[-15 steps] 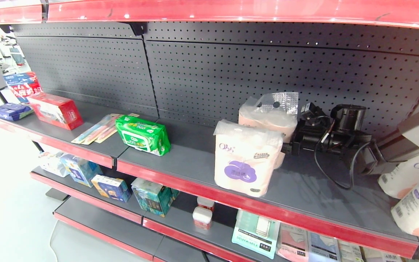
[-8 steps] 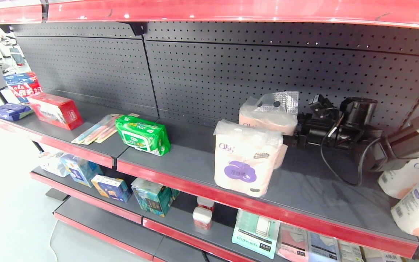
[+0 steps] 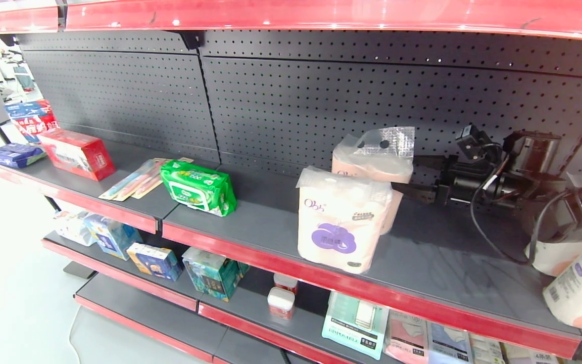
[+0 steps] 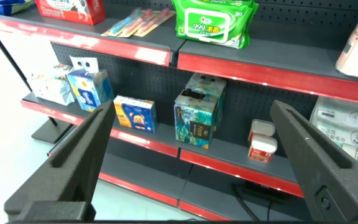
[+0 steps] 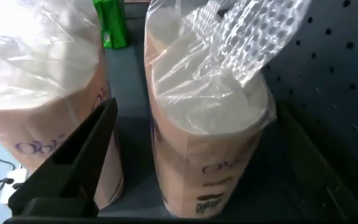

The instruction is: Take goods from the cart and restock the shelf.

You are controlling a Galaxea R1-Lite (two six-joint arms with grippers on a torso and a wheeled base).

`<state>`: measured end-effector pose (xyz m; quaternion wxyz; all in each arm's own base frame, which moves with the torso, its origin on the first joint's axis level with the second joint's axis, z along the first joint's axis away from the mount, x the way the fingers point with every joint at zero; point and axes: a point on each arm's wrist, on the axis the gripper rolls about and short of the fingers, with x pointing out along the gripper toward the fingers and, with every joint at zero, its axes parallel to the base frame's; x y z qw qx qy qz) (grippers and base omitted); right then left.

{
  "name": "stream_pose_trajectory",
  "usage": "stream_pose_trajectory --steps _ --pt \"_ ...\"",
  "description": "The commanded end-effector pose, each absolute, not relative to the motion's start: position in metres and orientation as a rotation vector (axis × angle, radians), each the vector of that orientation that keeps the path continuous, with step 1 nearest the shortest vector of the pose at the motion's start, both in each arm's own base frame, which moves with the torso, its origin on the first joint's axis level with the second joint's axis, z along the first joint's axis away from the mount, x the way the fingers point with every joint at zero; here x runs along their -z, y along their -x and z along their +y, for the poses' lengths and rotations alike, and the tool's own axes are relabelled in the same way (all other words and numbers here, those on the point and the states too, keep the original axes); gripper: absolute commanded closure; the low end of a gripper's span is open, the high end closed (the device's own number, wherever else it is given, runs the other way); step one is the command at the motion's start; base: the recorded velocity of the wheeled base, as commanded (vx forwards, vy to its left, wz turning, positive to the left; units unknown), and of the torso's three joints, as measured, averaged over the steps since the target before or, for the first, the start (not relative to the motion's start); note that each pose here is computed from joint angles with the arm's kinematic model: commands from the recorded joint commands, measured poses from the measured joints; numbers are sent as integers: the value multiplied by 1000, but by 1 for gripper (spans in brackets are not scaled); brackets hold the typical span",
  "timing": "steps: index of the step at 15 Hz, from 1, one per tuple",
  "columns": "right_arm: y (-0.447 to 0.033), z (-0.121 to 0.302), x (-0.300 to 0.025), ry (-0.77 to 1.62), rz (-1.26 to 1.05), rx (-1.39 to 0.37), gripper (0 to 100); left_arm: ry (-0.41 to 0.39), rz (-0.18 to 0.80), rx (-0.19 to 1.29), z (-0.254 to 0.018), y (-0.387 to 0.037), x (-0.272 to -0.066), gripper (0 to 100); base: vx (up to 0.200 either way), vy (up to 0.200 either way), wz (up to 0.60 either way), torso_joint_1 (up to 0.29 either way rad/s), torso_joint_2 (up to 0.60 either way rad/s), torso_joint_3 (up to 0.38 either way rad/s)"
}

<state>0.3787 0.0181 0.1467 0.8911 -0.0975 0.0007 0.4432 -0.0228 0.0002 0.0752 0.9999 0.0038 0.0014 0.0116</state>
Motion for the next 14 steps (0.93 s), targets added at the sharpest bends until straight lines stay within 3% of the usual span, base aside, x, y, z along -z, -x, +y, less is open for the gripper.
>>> stream_pose_trajectory --steps 1,7,14 --pt "-368 13 -163 219 -30 -903 0 -8 3 -25 0 23 -75 0 0 0 0 0 0 0" --pt "-335 -4 -172 174 2 -850 0 -8 2 -23 0 23 -75 0 0 0 0 0 0 0" --pt "-277 -17 -194 151 2 -662 0 -8 3 -25 0 23 -75 0 0 0 0 0 0 0"
